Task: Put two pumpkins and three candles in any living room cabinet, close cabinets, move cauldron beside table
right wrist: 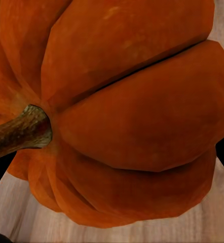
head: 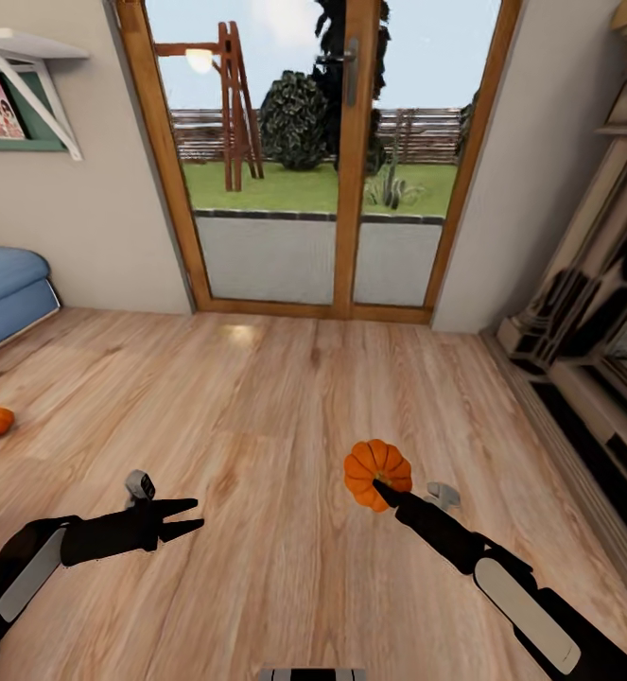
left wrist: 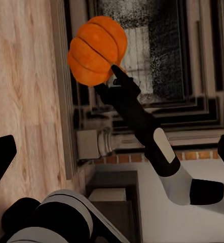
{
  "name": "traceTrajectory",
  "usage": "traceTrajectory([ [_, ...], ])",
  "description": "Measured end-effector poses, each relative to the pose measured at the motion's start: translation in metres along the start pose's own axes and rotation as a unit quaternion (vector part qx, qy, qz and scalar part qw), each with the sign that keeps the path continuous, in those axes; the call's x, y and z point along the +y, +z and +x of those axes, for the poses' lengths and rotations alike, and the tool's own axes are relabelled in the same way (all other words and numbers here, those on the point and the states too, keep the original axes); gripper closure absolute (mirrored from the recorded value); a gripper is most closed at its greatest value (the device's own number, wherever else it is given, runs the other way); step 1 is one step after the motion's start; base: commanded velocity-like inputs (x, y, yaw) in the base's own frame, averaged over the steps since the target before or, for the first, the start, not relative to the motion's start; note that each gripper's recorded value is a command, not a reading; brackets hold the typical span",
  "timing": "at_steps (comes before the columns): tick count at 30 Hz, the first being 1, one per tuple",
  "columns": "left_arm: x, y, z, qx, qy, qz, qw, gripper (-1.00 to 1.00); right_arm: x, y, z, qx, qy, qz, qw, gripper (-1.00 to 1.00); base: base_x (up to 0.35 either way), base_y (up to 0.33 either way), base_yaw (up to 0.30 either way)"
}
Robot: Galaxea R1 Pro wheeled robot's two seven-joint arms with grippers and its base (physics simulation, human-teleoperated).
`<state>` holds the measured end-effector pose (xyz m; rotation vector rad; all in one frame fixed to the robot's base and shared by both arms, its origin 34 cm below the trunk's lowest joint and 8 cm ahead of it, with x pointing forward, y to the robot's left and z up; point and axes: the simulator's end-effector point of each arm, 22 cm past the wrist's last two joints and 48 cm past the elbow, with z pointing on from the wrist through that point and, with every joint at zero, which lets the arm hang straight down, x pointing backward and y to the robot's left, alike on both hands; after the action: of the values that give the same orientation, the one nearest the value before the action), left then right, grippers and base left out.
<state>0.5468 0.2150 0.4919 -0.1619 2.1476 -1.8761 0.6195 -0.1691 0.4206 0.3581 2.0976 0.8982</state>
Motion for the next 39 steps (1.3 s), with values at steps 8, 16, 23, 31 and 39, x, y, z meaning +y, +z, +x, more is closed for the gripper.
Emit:
traceTrajectory([
  [8, -0.004, -0.001, -0.001, -0.002, 0.004, 0.002, 1.0, -1.0, 0.004, -0.001, -0.002, -0.003, -0.002, -0.003, 1.0, 1.0, 0.322, -0.106, 0.189],
  [16, -0.008, -0.001, -0.001, -0.002, 0.008, 0.002, 1.0, -1.0, 0.007, -0.003, -0.011, -0.018, -0.005, -0.005, 0.9998, 1.0, 0.337, -0.003, 0.226],
  [23, -0.009, -0.001, -0.002, -0.002, 0.009, 0.002, 1.0, -1.0, 0.008, -0.005, -0.028, -0.06, -0.009, -0.006, 0.9981, 1.0, 0.338, 0.0, 0.134],
  [31, -0.009, -0.001, -0.002, -0.002, 0.009, 0.002, 1.0, -1.0, 0.008, -0.005, -0.028, -0.062, -0.007, -0.005, 0.9981, 1.0, 0.338, 0.0, 0.004],
  [39, -0.009, -0.001, -0.002, -0.002, 0.009, 0.003, 1.0, -1.0, -0.002, -0.005, -0.026, -0.059, -0.006, 0.005, 0.9982, 1.0, 0.337, 0.0, 0.0],
])
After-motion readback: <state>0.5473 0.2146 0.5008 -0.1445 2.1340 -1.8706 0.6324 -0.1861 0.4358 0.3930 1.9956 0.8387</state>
